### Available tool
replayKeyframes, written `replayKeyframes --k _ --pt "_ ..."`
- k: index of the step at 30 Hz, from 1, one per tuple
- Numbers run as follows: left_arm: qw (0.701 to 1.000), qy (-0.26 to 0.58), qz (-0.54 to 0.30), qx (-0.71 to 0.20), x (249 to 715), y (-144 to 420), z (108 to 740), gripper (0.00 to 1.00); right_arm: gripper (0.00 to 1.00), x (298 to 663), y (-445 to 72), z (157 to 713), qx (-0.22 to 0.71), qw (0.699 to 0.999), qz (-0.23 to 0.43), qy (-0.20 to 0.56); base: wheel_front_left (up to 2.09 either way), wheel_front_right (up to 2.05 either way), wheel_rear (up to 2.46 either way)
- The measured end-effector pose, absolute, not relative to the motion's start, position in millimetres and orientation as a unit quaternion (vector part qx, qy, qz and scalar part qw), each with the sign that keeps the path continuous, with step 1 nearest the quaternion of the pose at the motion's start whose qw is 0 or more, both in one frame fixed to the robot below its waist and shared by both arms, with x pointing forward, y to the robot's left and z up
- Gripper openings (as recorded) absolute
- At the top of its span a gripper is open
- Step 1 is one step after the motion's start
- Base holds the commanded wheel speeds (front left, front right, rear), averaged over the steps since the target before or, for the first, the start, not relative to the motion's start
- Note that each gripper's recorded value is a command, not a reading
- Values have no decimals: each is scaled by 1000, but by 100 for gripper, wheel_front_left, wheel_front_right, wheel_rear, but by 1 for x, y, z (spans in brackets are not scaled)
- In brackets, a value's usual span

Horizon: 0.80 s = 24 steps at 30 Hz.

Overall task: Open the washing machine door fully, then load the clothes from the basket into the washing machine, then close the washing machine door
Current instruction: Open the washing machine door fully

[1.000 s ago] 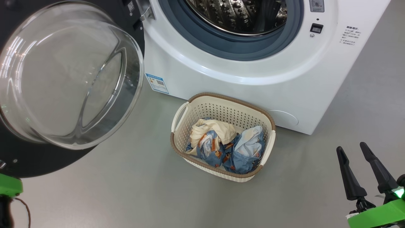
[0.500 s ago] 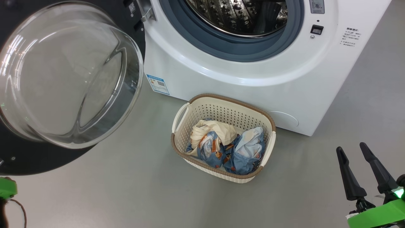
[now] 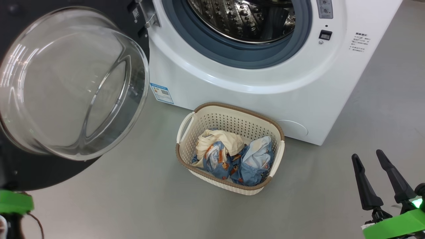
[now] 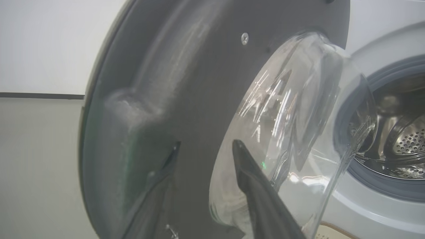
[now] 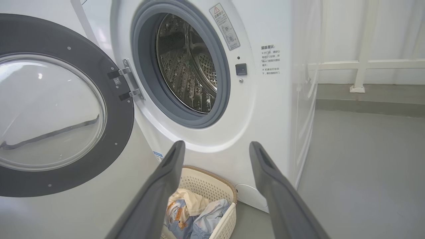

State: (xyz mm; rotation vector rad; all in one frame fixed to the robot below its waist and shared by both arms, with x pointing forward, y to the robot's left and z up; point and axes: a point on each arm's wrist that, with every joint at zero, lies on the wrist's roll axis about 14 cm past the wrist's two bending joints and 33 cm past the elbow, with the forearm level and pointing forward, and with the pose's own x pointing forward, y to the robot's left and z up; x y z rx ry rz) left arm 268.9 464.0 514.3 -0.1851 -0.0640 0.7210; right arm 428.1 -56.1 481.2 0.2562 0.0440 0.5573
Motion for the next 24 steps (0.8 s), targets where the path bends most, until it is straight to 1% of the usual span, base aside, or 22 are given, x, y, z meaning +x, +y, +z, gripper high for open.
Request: replayKeyframes --k 1,4,11,18,24 --pt "932 -30 349 -92 269 459 511 100 100 428 -57 482 127 953 273 21 0 0 0" --pt "936 -23 338 -97 269 443 501 100 100 427 -61 484 127 955 267 18 0 0 0" --pt "949 -26 302 -85 280 418 500 100 100 425 -72 487 129 959 250 13 0 0 0" --pt "961 -26 258 -93 300 387 495 100 100 421 -85 487 133 964 228 11 0 0 0" --pt "975 -26 207 -78 321 359 497 100 100 421 -101 490 132 970 204 3 0 0 0"
